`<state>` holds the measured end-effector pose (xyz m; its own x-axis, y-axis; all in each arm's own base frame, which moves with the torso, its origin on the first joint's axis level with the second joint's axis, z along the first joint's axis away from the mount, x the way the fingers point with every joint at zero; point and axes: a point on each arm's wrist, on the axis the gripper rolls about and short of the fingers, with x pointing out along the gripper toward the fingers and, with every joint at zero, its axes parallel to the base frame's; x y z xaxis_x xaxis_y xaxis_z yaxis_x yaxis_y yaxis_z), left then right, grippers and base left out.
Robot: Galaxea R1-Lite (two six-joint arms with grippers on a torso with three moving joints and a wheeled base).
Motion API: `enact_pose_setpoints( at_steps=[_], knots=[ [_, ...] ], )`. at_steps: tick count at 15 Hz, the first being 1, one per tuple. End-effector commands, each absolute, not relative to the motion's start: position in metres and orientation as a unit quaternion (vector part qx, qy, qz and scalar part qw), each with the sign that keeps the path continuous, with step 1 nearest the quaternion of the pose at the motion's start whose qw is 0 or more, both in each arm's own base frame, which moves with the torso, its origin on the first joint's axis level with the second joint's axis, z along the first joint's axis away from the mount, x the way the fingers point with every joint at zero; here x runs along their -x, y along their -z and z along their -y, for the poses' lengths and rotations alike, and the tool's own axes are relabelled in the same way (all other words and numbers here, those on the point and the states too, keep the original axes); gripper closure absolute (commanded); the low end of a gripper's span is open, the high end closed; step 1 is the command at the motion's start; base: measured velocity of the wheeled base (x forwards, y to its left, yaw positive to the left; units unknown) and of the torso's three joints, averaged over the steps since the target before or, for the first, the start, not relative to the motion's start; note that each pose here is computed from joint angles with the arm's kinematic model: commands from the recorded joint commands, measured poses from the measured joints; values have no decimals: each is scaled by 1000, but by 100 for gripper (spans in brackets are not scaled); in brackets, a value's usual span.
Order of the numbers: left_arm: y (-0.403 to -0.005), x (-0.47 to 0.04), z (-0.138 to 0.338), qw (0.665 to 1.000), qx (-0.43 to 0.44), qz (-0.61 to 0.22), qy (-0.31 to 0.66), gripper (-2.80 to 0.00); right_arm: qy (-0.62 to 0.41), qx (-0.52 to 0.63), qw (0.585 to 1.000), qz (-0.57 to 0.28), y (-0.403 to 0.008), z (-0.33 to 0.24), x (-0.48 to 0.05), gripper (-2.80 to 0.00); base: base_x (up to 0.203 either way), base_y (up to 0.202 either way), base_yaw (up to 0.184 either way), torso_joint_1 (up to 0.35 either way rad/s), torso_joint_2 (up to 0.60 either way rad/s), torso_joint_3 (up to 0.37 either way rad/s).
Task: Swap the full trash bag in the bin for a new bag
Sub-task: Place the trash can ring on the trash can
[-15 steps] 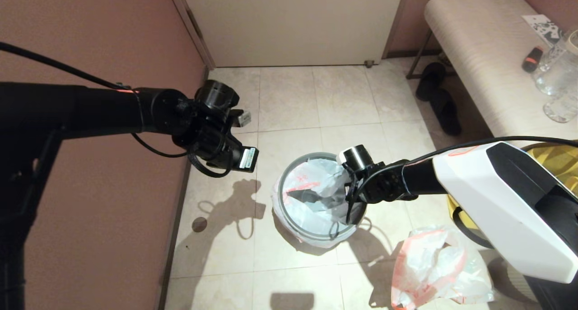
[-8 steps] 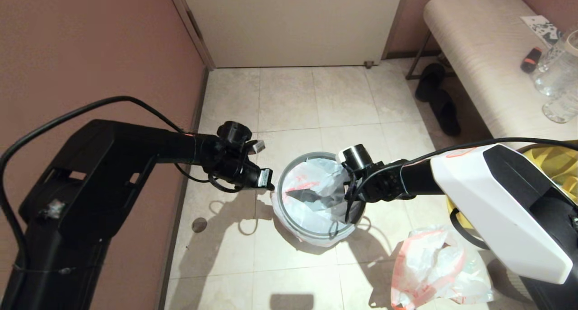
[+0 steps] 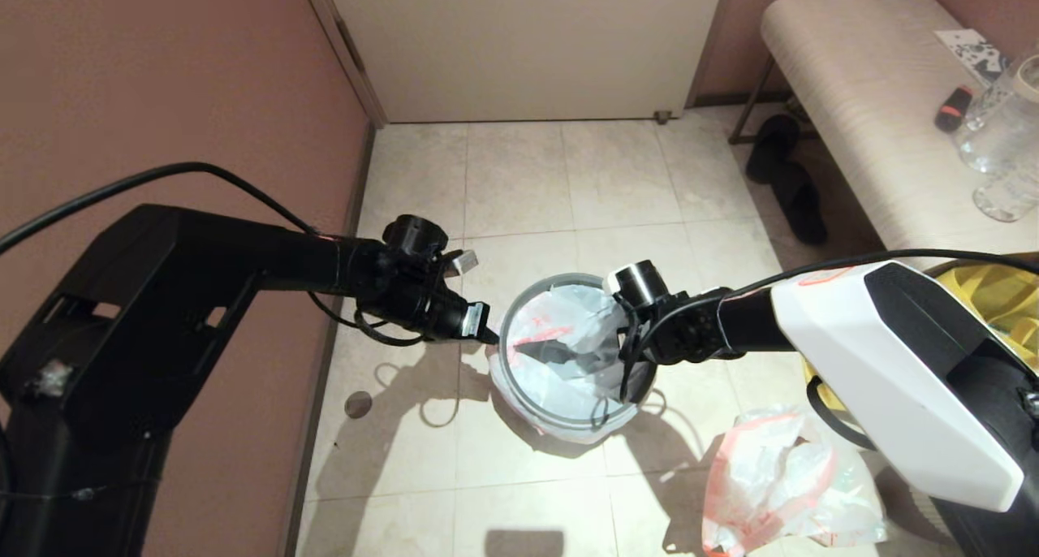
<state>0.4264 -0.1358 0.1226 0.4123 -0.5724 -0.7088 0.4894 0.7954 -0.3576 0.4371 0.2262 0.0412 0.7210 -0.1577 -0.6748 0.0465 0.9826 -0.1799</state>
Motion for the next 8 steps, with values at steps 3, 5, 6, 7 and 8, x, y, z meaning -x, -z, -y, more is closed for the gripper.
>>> enact_pose_setpoints(
  at_steps=[3,5,6,7,8],
  knots=[
    [-132,-423,126,823,79,-433,359,0,55,83,920,-379,-29,-229,-436,0,0,0,0,0,0,0],
    [-118,-427,127,814,83,-445,363,0,56,82,920,-379,-29,-229,-437,0,0,0,0,0,0,0],
    [-108,-430,128,811,83,-452,361,0,55,83,920,-379,-29,-229,-436,0,0,0,0,0,0,0],
    [-95,-434,129,807,83,-460,360,0,54,82,920,-379,-29,-229,-436,0,0,0,0,0,0,0],
    [-82,-437,131,806,72,-460,366,0,55,83,920,-379,-29,-229,-436,0,0,0,0,0,0,0]
  ],
)
